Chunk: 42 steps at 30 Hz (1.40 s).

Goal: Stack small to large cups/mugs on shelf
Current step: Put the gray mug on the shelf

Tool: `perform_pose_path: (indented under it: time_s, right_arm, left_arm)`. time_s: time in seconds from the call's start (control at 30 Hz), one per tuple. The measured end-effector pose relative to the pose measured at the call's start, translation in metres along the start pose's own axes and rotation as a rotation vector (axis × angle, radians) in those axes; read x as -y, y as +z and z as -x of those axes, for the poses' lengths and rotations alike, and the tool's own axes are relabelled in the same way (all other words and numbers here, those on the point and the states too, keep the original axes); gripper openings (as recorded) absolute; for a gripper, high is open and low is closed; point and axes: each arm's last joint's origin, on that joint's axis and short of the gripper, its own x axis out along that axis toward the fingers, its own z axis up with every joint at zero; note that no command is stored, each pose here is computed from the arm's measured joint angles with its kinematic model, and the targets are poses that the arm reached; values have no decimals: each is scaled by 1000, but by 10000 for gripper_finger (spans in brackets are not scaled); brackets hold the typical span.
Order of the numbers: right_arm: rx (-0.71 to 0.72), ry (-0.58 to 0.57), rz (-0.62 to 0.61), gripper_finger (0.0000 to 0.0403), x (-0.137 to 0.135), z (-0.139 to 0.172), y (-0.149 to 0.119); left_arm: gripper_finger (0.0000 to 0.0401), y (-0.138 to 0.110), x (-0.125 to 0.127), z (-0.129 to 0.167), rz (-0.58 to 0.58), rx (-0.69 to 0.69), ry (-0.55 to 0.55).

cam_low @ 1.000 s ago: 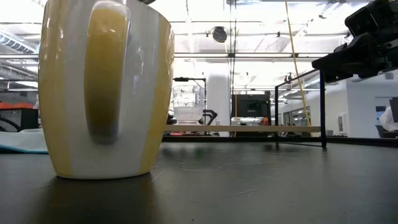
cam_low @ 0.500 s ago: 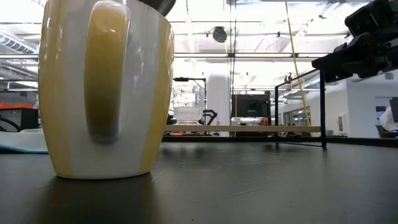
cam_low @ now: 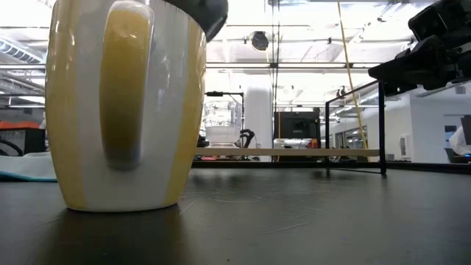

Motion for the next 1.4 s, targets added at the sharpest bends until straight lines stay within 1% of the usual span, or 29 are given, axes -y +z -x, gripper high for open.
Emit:
perform_pose_path:
  time_s: [0.13, 0.27, 0.37, 0.57, 0.77, 1.07, 1.23, 1.4]
  right_arm:
    - [0, 0, -7, 0, 0, 0, 0]
    - [0, 0, -7, 0, 0, 0, 0]
    - [0, 0, -7, 0, 0, 0, 0]
    - [0, 0, -7, 0, 0, 0, 0]
    - [0, 0, -7, 0, 0, 0, 0]
    - [-3, 0, -4, 0, 0, 0, 0]
    - [-5, 0, 1, 0, 0, 0, 0]
    - [-9, -1, 3, 0, 0, 0, -1]
  left_arm:
    - [5, 0, -11, -10, 7, 4, -36]
    - [5, 6, -23, -22, 10, -8, -41]
    - [5, 18, -31, -31, 2, 10, -60]
    - [5, 34, -49, -50, -21, -20, -61]
    - [4, 49, -73, -65, -17, -41, -63]
    - [4, 64, -112, -91, 8, -76, -103]
    - [4, 69, -131, -109, 25, -139, -108]
    - [4, 69, -147, -126, 38, -238, -104]
